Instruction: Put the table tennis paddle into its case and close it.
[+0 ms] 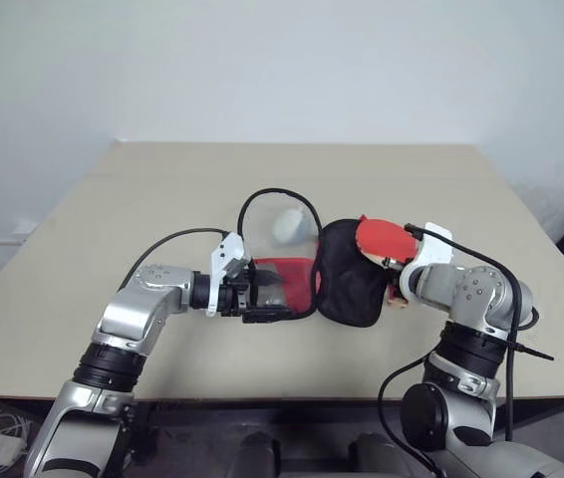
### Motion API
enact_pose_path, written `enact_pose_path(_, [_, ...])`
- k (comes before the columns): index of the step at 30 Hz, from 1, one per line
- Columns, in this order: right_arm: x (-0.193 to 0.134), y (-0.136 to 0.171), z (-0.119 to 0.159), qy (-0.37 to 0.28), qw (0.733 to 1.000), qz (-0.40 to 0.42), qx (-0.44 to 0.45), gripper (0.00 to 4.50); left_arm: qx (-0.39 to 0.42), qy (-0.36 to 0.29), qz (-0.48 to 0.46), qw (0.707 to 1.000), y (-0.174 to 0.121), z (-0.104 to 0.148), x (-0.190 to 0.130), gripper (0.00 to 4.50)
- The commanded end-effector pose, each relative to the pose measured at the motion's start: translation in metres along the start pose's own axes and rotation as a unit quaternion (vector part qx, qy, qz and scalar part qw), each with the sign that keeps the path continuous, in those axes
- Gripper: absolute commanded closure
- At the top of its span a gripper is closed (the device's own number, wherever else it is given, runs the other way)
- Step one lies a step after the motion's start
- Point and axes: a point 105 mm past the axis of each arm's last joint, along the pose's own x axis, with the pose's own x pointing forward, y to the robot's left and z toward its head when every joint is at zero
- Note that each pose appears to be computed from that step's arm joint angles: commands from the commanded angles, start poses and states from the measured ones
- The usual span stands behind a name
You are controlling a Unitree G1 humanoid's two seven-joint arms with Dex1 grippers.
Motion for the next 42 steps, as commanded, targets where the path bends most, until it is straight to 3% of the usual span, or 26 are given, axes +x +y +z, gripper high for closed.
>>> enact_pose_path(1, [-0.017,0.077,0.018,-0.043,0.992,0.117,0.004,3.39,0.020,-0.012,0.005,1.000,0.000,0.013,-0.005,0.00])
enact_pose_path(6, [-0.023,0.096,0.026,-0.065,0.985,0.162,-0.003,3.39,0.019,-0.011,0.005,1.000,0.001,0.013,-0.004,0.00])
enact_pose_path(21, [0.008,0.119,-0.021,0.015,0.983,0.179,-0.030,3.39,0.020,-0.011,0.012,1.000,0.002,0.013,-0.004,0.00])
enact_pose_path(34, [-0.007,0.144,-0.023,0.021,0.973,0.230,-0.027,3.39,0.020,-0.010,0.014,1.000,0.002,0.013,-0.002,0.00])
enact_pose_path(42, [-0.025,0.135,-0.008,-0.001,0.971,0.237,-0.032,3.39,0.020,-0.010,0.013,1.000,0.001,0.014,-0.001,0.00])
